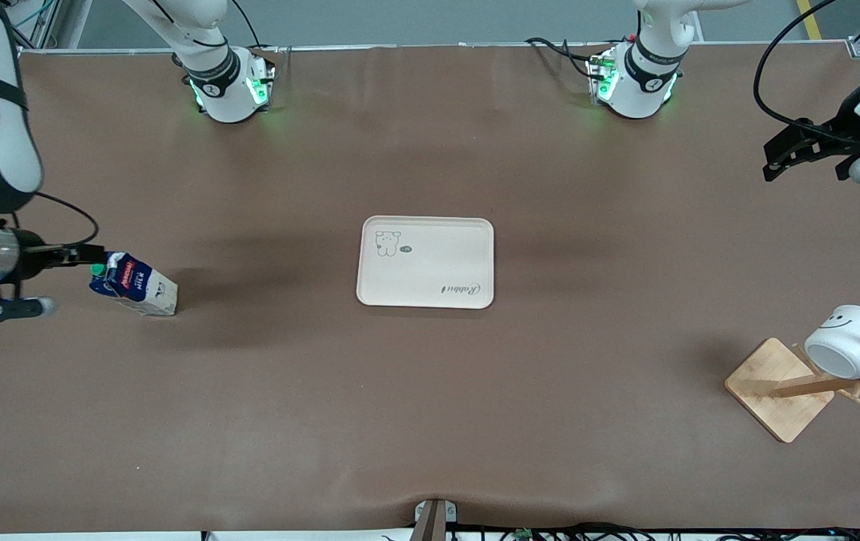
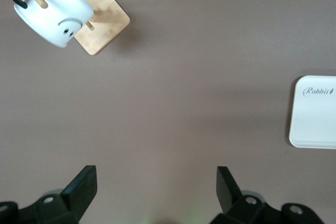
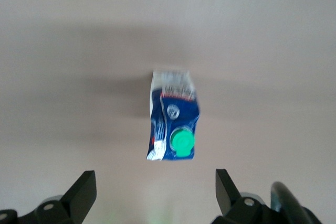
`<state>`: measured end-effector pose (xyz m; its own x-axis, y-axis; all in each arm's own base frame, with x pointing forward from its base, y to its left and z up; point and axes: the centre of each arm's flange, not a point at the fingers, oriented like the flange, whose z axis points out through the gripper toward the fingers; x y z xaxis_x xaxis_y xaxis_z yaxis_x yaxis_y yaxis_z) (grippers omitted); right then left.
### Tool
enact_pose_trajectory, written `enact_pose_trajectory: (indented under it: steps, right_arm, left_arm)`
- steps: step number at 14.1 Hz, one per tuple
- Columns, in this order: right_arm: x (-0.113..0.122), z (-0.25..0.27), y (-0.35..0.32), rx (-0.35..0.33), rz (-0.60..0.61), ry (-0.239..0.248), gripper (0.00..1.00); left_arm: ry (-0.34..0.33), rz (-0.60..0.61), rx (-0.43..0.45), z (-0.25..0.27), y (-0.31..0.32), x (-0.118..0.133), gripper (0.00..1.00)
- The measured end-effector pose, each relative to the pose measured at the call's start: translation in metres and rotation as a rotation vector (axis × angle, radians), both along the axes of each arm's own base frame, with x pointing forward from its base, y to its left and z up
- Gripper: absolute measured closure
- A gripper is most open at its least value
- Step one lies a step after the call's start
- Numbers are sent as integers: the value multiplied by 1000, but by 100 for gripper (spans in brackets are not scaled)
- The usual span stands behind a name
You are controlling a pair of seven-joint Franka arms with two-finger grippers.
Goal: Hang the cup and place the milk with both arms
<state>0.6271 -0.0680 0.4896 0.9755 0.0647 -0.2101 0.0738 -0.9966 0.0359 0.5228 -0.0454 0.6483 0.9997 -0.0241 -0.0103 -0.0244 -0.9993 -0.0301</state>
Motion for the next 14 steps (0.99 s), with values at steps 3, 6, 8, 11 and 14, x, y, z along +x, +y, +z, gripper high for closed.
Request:
enact_pose_trajectory:
  steps: [3,6,8,11,14]
  right_arm:
    - [15,74,24,9,37,-161,0]
    - [24,125,30,14,46,-321,0]
    - [17,125,16,13,22,-280,0]
    - [-6,121,9,45,-6,-137,0]
    - [-28,121,10,46,-21,-92,0]
  left_arm:
    - [5,-9,1,1,-6,-2,0]
    - [5,-9,1,1,-5,-3,0]
    - [5,-9,1,1,-5,-3,0]
    - [5,-9,2,2,-5,-3,0]
    - [9,-8,2,2,-5,-4,0]
